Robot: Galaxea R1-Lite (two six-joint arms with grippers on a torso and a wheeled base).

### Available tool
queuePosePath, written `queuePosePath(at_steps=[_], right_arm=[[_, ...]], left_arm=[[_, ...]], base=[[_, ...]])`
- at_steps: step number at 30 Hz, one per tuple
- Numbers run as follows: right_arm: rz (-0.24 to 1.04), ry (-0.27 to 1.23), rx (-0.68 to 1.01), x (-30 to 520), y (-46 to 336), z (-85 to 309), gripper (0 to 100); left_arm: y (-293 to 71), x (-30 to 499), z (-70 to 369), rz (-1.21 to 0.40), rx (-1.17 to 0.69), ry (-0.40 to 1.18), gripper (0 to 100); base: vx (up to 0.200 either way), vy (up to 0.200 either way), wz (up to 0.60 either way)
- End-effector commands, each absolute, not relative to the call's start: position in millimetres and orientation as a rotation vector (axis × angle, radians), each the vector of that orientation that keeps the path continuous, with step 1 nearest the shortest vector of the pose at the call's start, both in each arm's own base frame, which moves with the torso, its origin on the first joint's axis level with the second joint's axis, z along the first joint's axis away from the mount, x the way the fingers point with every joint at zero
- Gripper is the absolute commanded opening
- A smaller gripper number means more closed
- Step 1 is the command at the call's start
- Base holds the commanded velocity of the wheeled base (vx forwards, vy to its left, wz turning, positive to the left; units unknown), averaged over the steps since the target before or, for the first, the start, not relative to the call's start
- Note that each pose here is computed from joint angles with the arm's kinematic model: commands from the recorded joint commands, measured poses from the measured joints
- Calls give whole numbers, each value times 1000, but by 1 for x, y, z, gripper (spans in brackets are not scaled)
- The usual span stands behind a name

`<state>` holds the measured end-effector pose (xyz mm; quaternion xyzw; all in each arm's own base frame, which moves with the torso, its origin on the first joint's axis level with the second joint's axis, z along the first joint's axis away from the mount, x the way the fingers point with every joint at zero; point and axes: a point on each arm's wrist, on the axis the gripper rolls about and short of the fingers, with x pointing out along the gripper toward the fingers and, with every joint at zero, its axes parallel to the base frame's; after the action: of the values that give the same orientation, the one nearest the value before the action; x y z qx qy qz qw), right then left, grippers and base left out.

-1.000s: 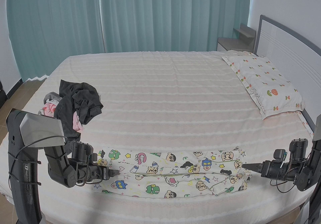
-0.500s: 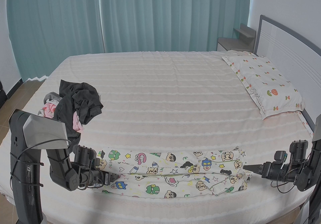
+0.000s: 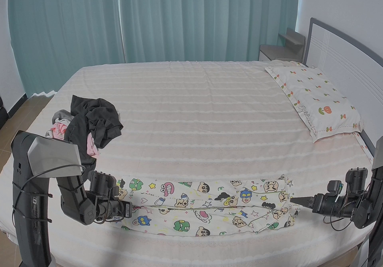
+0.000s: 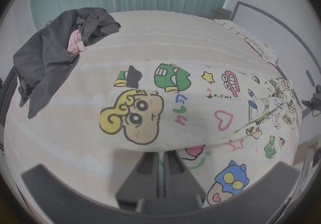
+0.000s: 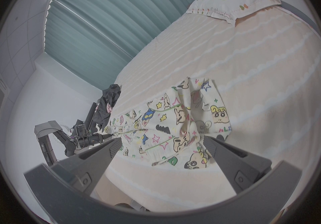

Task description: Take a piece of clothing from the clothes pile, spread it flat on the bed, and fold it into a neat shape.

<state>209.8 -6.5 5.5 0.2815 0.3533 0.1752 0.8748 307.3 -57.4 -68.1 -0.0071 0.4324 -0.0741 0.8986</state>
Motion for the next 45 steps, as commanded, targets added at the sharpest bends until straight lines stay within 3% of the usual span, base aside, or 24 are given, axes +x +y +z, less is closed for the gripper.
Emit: queuePosePath(at_steps=[1,5,6,16,21,31,45], right_arm=[[357,755,594,208,-6,-1,100],[364,713,583,213,-7,-3,100],[364,709,583,214,-7,-4,100],[352,699,589,214,-10,-2,100],[353,700,588,214,-10,-3,100],[354,701,583,214,-10,-4,100],[354,704,583,214,-10,-4,100]], left_arm=[[-57,307,-69,-152,-15,898,0],[-57,306,-69,-151,-16,899,0],[-57,305,-69,-152,-15,901,100],[-45,282,-33,-214,-72,877,100],[-29,288,-21,-170,-105,822,100],[-32,321,-45,-65,-128,811,100],[-62,326,-67,-135,-76,857,100]], base=[[0,0,0],[0,0,0],[0,0,0],[0,0,0],[0,0,0],[0,0,0],[0,0,0]])
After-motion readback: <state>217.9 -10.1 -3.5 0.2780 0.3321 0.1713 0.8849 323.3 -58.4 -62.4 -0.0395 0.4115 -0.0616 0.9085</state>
